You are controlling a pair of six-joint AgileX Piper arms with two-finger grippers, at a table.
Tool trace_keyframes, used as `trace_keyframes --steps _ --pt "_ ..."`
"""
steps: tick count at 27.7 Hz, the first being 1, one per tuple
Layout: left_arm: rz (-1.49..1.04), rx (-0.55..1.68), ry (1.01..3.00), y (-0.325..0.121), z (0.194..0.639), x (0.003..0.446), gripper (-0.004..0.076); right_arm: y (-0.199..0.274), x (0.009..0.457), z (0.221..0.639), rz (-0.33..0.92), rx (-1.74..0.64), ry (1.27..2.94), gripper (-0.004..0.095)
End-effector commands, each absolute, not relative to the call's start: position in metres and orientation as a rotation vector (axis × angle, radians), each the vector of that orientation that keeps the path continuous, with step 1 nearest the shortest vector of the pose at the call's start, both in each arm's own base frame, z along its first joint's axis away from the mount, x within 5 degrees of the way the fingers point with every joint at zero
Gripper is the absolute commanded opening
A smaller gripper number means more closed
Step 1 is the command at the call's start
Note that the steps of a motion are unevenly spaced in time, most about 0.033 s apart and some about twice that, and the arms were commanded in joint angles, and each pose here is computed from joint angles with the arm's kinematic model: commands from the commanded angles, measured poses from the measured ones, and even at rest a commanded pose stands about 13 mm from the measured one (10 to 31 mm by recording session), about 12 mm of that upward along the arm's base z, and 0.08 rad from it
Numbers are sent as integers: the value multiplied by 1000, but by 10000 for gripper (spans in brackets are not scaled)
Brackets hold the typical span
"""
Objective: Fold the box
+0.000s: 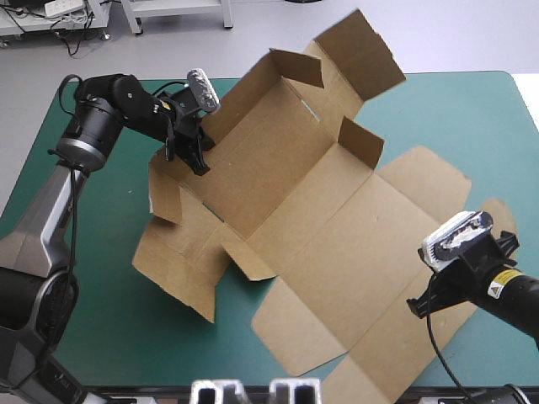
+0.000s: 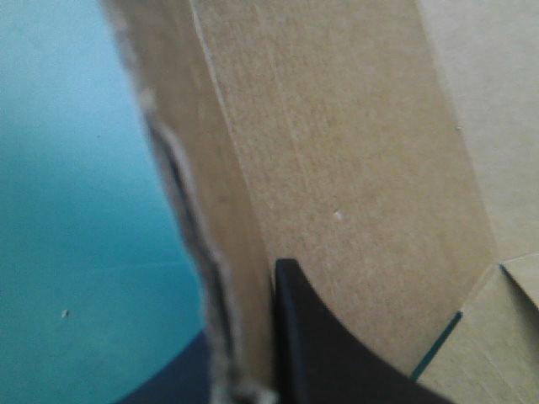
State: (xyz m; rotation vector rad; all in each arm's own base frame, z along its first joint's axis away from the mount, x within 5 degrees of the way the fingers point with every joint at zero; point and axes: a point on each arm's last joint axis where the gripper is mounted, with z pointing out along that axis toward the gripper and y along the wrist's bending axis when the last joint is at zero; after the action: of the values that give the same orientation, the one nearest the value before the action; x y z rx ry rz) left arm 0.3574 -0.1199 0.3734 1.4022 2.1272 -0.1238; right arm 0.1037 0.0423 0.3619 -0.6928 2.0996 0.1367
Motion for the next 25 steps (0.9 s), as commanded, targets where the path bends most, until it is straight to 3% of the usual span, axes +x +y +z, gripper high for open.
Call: trace_keyframes --steps 1,6,16,25 --pt "135 1524 1969 -136 405 336 -11 42 116 404 65 -674 1944 -24" --pt "364 1560 1788 -176 415 326 -11 46 143 457 2 -640 1862 -24" --pt "546 1499 1465 -211 445 309 -11 54 181 535 -54 -608 1746 -24" --pt "541 1478 1398 -206 440 299 -11 68 231 557 -35 -625 1858 -24"
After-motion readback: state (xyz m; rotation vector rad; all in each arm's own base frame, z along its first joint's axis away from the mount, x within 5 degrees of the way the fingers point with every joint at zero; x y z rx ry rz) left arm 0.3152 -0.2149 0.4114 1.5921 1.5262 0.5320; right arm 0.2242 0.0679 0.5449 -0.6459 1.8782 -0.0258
